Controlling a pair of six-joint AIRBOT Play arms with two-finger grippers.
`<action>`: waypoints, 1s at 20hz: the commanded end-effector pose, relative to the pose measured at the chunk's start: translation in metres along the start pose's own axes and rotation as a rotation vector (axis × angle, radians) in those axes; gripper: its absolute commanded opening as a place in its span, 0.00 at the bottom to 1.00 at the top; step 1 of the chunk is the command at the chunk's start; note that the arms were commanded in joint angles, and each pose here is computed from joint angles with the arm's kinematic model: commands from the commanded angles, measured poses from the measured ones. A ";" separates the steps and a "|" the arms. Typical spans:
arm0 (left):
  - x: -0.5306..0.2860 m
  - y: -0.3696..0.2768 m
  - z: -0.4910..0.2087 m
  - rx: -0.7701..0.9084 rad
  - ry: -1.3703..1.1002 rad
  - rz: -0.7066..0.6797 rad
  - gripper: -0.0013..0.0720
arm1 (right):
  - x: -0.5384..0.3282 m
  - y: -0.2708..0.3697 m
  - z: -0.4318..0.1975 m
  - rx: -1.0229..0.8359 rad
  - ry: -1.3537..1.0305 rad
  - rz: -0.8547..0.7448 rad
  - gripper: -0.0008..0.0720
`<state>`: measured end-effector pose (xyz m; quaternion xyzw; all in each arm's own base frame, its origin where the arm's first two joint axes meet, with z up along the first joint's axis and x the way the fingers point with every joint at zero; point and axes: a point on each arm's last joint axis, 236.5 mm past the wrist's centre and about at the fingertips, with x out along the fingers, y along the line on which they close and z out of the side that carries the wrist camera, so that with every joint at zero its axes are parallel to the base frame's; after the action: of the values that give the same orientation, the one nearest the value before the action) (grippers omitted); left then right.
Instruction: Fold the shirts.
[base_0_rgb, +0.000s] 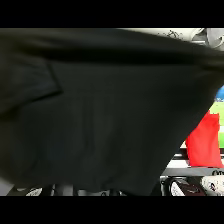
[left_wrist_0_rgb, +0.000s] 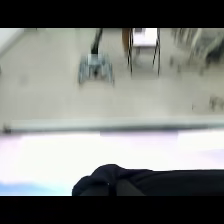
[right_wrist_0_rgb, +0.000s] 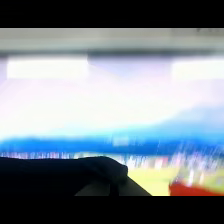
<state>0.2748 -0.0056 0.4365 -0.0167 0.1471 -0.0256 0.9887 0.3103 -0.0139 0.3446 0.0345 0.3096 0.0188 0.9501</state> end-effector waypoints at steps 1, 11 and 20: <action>0.103 0.027 -0.132 -0.049 0.447 0.017 0.05 | 0.118 -0.025 -0.100 0.110 0.503 0.028 0.03; 0.332 0.022 -0.342 -0.414 0.649 -0.060 0.06 | 0.374 -0.023 -0.141 0.205 0.383 0.017 0.04; 0.381 -0.009 -0.333 -0.253 0.580 -0.138 0.06 | 0.373 -0.031 -0.173 0.304 0.506 -0.008 0.04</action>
<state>0.5414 -0.0401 0.0152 -0.1535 0.4108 -0.0685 0.8961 0.5400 -0.0235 0.0031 0.1633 0.4696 -0.0289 0.8671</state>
